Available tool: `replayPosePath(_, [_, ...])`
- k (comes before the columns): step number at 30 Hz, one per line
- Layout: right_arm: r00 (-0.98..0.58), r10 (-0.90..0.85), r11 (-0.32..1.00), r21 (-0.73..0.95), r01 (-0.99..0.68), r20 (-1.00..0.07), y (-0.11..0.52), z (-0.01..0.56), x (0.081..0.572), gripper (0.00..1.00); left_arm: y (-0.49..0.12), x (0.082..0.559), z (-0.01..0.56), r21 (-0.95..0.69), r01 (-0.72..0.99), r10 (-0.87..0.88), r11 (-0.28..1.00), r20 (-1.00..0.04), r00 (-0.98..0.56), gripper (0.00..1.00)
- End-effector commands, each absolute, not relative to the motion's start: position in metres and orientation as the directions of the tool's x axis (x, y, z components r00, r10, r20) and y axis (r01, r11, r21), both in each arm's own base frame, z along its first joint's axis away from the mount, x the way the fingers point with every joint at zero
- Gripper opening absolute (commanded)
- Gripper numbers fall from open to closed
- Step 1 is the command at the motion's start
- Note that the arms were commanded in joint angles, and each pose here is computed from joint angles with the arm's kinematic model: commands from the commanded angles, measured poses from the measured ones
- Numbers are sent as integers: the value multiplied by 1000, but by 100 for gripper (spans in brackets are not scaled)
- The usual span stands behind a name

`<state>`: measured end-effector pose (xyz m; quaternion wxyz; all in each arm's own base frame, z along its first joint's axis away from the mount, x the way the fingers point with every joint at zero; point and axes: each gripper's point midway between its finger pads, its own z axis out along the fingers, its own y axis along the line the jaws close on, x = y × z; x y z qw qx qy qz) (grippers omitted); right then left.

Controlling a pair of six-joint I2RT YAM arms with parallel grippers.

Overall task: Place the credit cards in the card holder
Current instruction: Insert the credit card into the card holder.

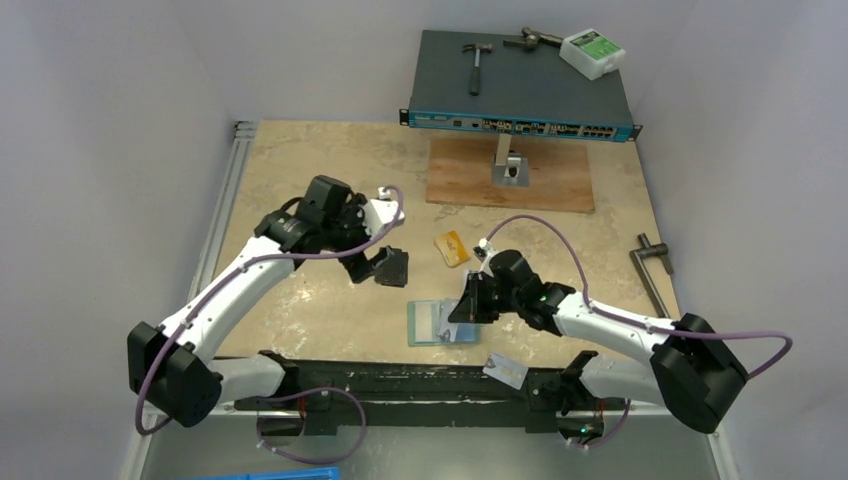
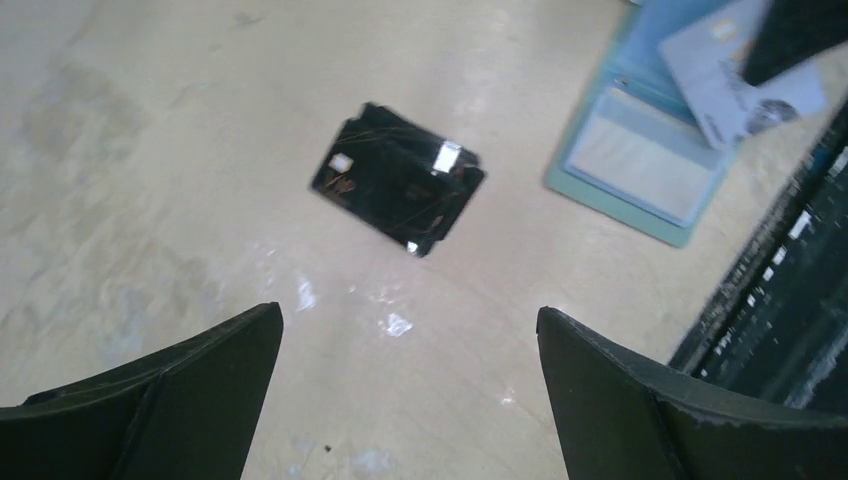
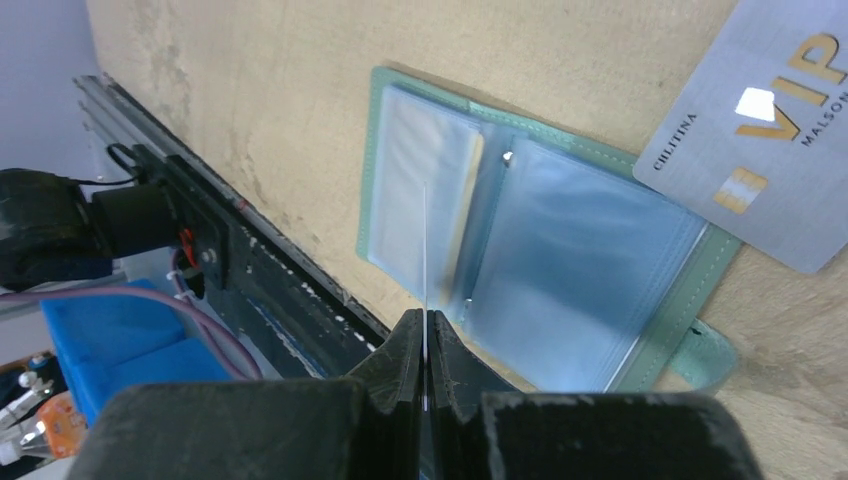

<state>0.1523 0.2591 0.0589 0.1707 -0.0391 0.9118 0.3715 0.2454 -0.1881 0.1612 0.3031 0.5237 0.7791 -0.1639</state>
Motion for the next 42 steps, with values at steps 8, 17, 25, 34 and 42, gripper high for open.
replayPosePath(8, [-912,64,636,721,-275,-405,261,86,165,0,-171,259,163,66,854,606,516,-733,-309,100])
replayPosePath(17, [-912,87,668,702,-244,-401,246,84,177,0,-213,239,133,75,925,697,373,-681,-226,100])
replayPosePath(25, [-902,54,651,700,-293,-427,243,86,171,0,-242,222,124,127,980,686,155,-727,-14,100])
replayPosePath(34, [-921,53,575,766,-288,-386,239,79,165,0,-248,224,76,243,965,772,-100,-593,229,100])
replayPosePath(42, [-928,58,528,800,-284,-368,240,75,167,0,-262,213,57,360,887,726,-290,-522,448,100])
